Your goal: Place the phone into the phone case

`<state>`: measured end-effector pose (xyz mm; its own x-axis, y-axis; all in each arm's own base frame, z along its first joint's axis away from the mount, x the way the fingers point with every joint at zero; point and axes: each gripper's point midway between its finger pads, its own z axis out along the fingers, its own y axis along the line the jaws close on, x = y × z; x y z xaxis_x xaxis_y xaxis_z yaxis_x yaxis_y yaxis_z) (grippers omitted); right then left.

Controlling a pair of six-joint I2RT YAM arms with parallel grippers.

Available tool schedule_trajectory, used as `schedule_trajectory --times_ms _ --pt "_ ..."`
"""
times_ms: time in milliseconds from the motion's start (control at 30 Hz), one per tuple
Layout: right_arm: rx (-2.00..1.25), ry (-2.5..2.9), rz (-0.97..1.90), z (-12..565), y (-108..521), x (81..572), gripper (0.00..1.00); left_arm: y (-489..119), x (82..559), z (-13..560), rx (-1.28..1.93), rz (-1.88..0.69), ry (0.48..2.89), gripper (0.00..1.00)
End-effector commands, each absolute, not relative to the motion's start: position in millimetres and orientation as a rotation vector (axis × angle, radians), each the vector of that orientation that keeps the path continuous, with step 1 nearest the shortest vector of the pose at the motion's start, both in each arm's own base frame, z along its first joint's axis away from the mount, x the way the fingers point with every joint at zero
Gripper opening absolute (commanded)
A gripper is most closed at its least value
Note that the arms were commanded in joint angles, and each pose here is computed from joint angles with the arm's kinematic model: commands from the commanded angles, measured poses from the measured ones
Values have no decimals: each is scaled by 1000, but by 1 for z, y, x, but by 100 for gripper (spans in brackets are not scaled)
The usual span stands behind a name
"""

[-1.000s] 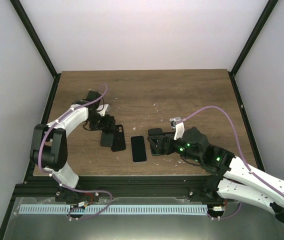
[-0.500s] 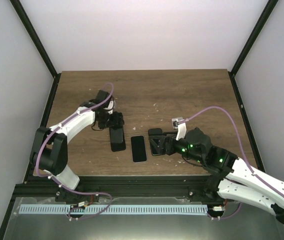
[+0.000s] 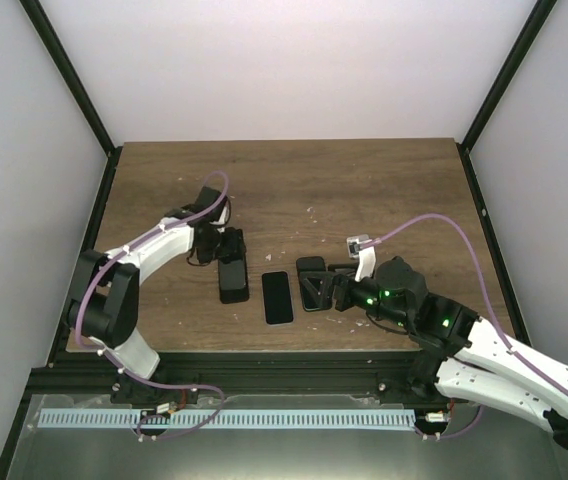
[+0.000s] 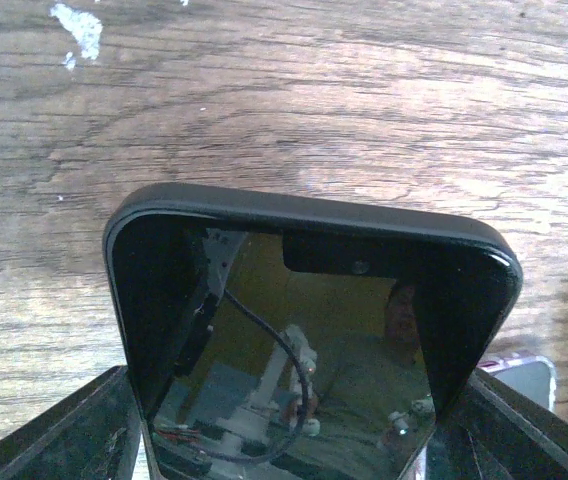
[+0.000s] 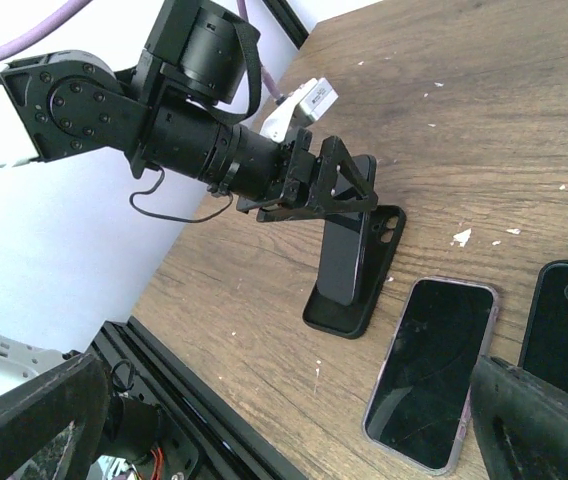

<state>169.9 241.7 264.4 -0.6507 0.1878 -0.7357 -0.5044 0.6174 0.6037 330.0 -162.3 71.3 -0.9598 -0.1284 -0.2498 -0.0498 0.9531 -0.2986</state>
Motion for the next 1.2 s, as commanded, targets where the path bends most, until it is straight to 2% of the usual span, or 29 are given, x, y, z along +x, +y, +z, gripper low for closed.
schedule_trajectory --times_ms 0,433,1167 --pt "-229 2023 1072 264 240 172 100 -162 334 67 -169 -402 2811 37" --pt "-242 2038 1075 260 246 173 100 -169 320 53 -163 -317 2848 43" --pt "-223 2030 1102 262 238 167 100 -159 304 47 -250 -231 2849 44"
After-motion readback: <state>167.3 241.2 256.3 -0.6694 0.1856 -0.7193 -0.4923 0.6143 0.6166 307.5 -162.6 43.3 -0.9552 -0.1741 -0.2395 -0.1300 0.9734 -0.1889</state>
